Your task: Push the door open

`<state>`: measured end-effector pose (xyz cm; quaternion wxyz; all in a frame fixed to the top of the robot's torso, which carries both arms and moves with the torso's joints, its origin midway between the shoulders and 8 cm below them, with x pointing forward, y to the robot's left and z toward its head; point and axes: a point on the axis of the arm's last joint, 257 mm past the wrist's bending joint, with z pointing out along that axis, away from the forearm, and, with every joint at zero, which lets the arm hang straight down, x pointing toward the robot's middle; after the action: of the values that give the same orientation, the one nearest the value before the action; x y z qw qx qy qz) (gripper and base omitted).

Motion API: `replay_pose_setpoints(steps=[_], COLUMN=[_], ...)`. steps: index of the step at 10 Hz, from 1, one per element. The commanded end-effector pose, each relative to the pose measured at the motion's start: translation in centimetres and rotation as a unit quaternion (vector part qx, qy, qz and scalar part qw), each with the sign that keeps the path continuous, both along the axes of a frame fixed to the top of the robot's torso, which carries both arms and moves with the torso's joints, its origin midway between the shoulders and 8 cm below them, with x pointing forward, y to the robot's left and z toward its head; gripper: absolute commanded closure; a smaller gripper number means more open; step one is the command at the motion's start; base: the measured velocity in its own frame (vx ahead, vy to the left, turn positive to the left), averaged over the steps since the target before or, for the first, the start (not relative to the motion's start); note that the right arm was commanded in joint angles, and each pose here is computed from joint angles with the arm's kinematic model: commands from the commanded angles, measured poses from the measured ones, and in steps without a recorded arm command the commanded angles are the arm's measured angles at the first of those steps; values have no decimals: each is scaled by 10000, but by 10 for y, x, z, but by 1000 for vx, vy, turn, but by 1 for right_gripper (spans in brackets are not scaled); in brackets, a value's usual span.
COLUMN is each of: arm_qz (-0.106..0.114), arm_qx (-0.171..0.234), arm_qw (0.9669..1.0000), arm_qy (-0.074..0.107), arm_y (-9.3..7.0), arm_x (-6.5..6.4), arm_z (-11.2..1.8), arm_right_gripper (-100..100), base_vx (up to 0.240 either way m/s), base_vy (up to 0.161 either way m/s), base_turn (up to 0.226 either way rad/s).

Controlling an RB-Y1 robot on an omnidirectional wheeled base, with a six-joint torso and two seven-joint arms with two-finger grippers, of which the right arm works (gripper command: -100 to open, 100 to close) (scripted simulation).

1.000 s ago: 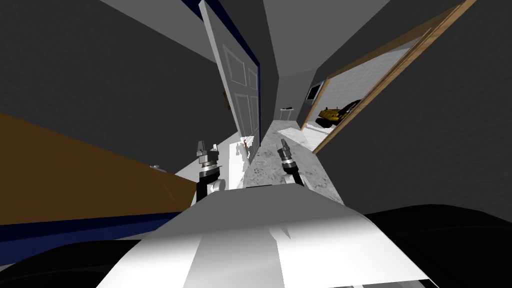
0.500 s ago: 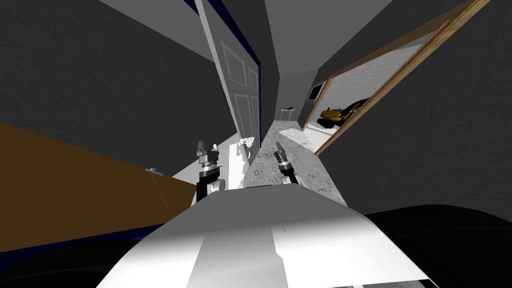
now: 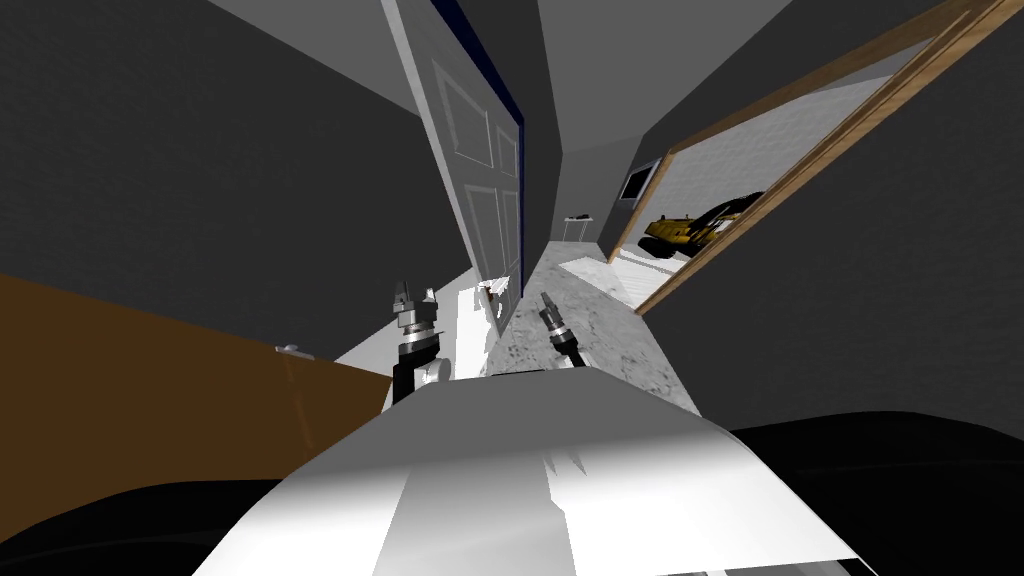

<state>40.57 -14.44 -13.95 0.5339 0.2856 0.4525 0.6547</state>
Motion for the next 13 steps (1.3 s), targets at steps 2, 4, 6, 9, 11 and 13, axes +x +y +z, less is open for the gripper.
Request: replay_pose_setpoints(steps=[2, 4, 6, 9, 11, 13], arm_qz=[336, 666, 834, 1089, 1255, 1423], arm_qx=[-54, -122, -158, -216, -255, -297], arm_qw=[9992, 9970, 9952, 9918, 9891, 9859], arm_qy=[189, 383, 481, 629, 725, 823], arm_y=[26, 49, 61, 78, 88, 99], arm_x=[-6, -12, -16, -23, -29, -35], arm_z=[-24, -49, -62, -81, -94, -106], arm_right_gripper=[-100, -100, -100, -100, -100, -100], base_vx=[190, 168, 139, 82, 94, 103], base_vy=[-5, -13, -8, -6, -6, 1], base_turn=[25, 30, 18, 15, 16, 15])
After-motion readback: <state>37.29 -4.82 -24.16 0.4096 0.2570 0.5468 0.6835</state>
